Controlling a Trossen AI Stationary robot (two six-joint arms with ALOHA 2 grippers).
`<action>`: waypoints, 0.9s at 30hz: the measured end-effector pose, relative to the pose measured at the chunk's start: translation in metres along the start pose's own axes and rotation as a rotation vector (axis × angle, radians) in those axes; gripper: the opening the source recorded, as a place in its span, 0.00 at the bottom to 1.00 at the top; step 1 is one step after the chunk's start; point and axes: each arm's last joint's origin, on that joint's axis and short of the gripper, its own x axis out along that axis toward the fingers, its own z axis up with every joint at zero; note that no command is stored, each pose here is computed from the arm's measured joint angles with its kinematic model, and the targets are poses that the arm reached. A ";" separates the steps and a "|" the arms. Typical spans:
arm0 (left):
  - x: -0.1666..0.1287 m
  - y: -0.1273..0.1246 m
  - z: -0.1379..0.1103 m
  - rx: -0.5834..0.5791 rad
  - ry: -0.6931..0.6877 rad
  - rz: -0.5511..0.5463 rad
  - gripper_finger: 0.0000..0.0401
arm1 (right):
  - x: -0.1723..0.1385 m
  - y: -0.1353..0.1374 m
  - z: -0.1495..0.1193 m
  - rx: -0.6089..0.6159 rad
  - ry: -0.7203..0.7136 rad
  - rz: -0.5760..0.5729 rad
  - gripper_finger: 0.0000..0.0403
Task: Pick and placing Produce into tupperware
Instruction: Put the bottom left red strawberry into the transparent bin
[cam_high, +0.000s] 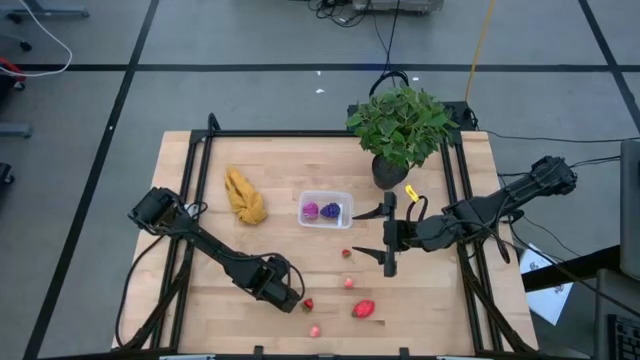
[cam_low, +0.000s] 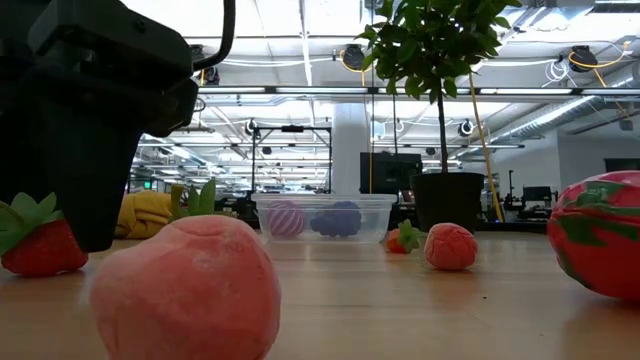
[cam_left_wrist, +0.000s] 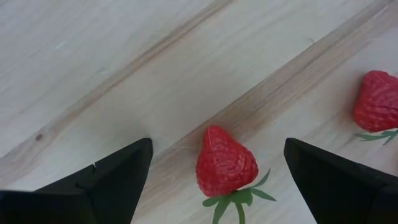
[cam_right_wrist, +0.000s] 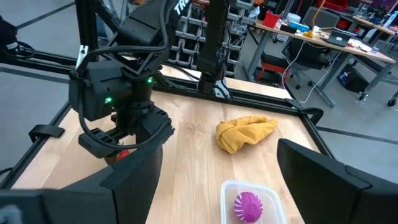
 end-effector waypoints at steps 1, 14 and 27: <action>0.000 0.000 0.000 0.000 -0.001 0.001 0.94 | 0.000 0.001 0.000 -0.001 0.000 0.003 0.77; 0.001 0.002 0.002 0.004 0.000 0.018 0.72 | -0.001 0.002 0.000 -0.003 -0.002 0.009 0.77; 0.001 0.005 0.002 0.015 0.001 0.045 0.50 | -0.001 0.002 0.000 -0.006 -0.002 0.009 0.77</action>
